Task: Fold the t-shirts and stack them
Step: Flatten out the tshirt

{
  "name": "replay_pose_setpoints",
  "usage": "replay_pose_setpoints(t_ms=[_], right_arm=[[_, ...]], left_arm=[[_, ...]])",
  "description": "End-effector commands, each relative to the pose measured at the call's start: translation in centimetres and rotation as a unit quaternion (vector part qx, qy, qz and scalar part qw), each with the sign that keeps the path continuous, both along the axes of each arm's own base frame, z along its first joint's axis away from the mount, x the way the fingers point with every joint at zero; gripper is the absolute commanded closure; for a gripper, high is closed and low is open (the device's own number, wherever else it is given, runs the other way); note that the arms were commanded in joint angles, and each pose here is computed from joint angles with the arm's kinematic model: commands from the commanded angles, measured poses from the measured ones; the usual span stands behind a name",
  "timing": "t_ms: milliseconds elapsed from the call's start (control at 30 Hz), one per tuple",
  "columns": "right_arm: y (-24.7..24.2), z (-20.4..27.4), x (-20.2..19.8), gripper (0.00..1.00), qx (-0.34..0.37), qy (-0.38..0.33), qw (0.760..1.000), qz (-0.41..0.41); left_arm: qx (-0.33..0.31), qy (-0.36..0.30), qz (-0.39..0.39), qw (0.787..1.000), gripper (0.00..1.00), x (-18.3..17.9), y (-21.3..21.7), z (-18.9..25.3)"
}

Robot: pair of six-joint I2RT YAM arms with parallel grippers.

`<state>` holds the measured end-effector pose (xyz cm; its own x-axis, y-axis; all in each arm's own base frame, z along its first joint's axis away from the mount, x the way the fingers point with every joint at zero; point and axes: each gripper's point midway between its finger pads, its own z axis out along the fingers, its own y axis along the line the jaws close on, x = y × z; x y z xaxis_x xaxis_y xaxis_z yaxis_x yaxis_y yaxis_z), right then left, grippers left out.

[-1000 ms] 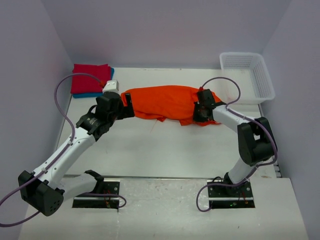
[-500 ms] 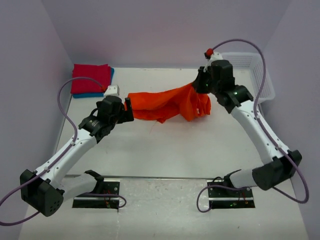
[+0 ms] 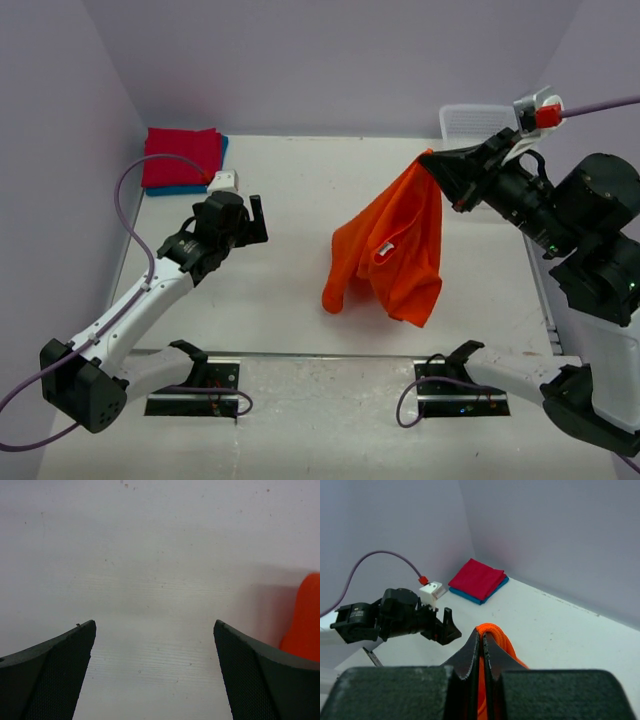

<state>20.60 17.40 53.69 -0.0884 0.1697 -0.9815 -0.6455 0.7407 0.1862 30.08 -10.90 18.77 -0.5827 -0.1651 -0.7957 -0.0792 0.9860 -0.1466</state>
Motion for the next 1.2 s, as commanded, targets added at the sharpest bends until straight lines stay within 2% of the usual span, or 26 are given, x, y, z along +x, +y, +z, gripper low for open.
replay_pose_setpoints(t_ms=[0,167,267,400,533,700,733,867,933,967,1033,1067,1167], right_arm=[[1.5,-2.8,0.7,1.0,-0.043,0.03,0.998,0.026],[1.8,-4.7,4.6,1.0,-0.068,0.061,0.995,-0.03],[3.4,-5.0,5.9,1.0,-0.077,0.072,0.994,-0.013],[7.6,-4.4,2.3,1.0,-0.073,0.058,0.988,0.126],[11.1,-1.9,-3.8,1.0,-0.073,0.012,0.961,0.268],[12.4,0.9,-10.8,1.0,-0.078,-0.029,0.922,0.378],[12.3,2.1,-13.3,1.0,-0.068,-0.048,0.908,0.411],[10.7,3.7,-17.3,1.0,-0.046,-0.086,0.881,0.462],[10.9,2.4,-16.9,1.0,-0.053,-0.076,0.885,0.455],[10.9,2.4,-15.5,1.0,-0.059,-0.094,0.899,0.423],[11.2,0.8,-13.4,1.0,-0.077,-0.081,0.918,0.379],[11.3,0.3,-11.3,1.0,-0.087,-0.073,0.937,0.331],[12.2,-2.7,-4.9,1.0,-0.107,-0.026,0.966,0.235]], left_arm=[[-0.017,-0.024,0.004,1.0,0.0,0.5,-0.3,1.1],[-0.013,-0.022,0.004,1.0,0.0,0.5,-0.2,1.0],[-0.013,-0.027,0.006,1.0,0.0,0.4,-0.1,1.1],[-0.011,-0.027,0.011,1.0,0.0,0.3,0.2,1.2],[-0.011,-0.034,0.035,0.999,0.0,0.1,1.0,1.5],[-0.024,-0.05,0.052,0.997,0.0,-0.2,1.5,2.0],[-0.023,-0.049,0.052,0.997,0.0,-0.2,1.5,2.0],[-0.022,-0.043,0.049,0.998,0.0,-0.2,1.3,1.8],[-0.022,-0.043,0.046,0.998,0.0,-0.2,1.3,1.8],[-0.023,-0.044,0.046,0.998,0.0,-0.2,1.3,1.8],[-0.021,-0.046,0.046,0.998,0.0,-0.2,1.4,2.0],[-0.021,-0.047,0.045,0.998,0.0,-0.2,1.4,2.1],[-0.021,-0.051,0.044,0.997,0.0,-0.3,1.4,2.6]])
